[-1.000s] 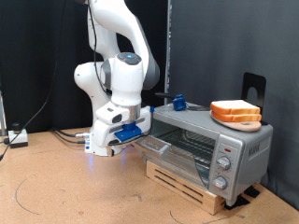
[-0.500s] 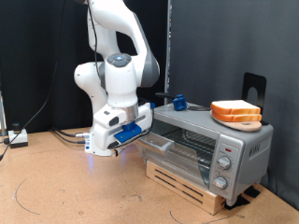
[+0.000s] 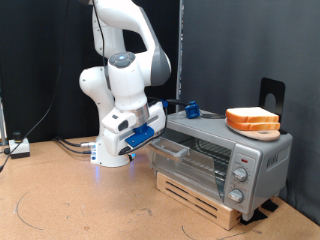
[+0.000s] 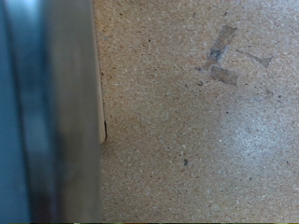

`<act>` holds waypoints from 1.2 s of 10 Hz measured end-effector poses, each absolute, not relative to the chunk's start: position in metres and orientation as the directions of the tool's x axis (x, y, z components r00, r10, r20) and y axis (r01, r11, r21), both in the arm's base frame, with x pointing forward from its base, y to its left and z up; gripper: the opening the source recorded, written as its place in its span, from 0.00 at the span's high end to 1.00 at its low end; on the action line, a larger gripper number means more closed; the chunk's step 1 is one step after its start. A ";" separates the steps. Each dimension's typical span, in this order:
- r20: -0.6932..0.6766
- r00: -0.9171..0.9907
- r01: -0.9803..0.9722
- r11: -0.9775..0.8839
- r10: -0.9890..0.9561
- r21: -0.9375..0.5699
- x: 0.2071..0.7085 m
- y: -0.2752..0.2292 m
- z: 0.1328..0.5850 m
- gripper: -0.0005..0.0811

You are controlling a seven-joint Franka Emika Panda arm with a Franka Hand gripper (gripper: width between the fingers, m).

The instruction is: Make a piece of toast with the oven

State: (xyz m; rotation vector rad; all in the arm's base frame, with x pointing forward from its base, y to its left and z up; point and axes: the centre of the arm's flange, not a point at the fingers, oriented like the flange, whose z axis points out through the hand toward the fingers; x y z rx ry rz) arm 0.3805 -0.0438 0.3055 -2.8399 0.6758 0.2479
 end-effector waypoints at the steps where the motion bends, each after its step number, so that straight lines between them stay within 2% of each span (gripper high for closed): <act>1: -0.212 0.882 -0.458 -0.872 -0.422 -0.170 0.380 -0.043 0.309 0.01; 10: -0.205 0.884 -0.456 -0.871 -0.420 -0.183 0.379 -0.036 0.329 0.01; 12: -0.166 0.881 -0.469 -0.860 -0.442 -0.201 0.390 -0.037 0.348 0.01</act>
